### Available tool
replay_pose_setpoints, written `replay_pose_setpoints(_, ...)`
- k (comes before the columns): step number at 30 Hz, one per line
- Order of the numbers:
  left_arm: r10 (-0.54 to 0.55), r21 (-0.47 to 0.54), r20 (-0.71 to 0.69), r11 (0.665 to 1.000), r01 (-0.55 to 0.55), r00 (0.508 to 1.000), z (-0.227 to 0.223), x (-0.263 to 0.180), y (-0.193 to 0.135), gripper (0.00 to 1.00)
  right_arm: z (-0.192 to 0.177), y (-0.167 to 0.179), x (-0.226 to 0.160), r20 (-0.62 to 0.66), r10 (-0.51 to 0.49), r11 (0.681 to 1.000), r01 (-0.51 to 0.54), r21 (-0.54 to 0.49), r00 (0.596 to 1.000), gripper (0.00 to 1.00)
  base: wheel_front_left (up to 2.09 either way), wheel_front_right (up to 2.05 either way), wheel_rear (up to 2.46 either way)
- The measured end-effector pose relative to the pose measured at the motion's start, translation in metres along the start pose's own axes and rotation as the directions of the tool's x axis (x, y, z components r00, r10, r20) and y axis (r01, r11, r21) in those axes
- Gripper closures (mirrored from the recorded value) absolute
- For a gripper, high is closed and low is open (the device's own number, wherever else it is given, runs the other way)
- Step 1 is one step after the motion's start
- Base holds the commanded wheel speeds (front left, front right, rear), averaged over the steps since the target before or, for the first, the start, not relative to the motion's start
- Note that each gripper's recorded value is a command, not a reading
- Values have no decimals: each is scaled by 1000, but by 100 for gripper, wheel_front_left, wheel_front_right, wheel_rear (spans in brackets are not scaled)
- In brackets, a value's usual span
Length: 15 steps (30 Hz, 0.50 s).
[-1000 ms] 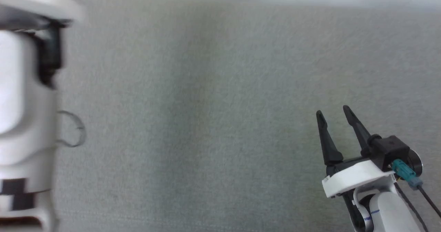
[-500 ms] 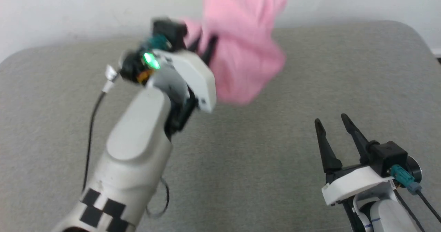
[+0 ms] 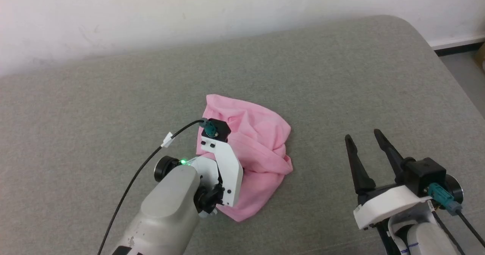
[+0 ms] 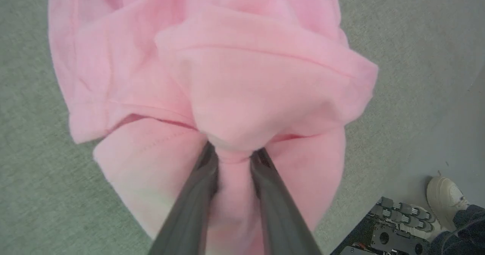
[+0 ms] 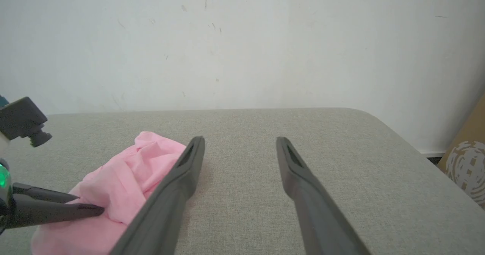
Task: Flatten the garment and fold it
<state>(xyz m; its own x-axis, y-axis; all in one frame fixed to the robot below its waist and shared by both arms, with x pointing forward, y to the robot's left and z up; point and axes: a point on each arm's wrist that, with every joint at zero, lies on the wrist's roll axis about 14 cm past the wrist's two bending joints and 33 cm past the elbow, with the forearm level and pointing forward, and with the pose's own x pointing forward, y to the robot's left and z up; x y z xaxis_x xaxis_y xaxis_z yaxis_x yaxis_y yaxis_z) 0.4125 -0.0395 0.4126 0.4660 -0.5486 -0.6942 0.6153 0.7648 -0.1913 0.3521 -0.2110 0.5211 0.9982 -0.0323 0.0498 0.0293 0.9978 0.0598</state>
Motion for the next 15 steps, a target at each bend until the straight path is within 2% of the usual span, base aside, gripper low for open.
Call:
replay_pose_setpoints(2, 15, -13, -4, 1000, -15, 1000, -3, -1, 4, 0, -1, 3, 2, -1, 10, 1000, -10, 1, 1000, 0, 0, 0, 0)
replay_pose_setpoints(4, 32, -39, 51, 999, -30, 998, 5, -4, 10, 0, -1, 7, 4, -1, 23, 1000, -23, 3, 1000, 0, 0, 0, 0)
replay_pose_setpoints(7, 72, -105, 249, 993, -47, 966, 39, -18, 23, 0, 0, 14, 8, 2, 44, 999, -44, 5, 999, 0, 0, 0, 0)
replay_pose_setpoints(8, 92, -124, 332, 991, -53, 939, 54, -26, 28, 0, 0, 17, 10, 4, 52, 999, -52, 5, 999, 0, 0, 0, 0)
replay_pose_setpoints(11, 156, -158, 561, 984, -80, 813, 95, -58, 47, 0, 2, 24, 14, 11, 75, 997, -75, 8, 997, 0, 0, 0, 0)
replay_pose_setpoints(15, 270, -211, 754, 963, -168, 600, 117, -110, 81, 0, 2, 35, 20, 15, 108, 994, -108, 11, 994, 0, 0, 0, 0)
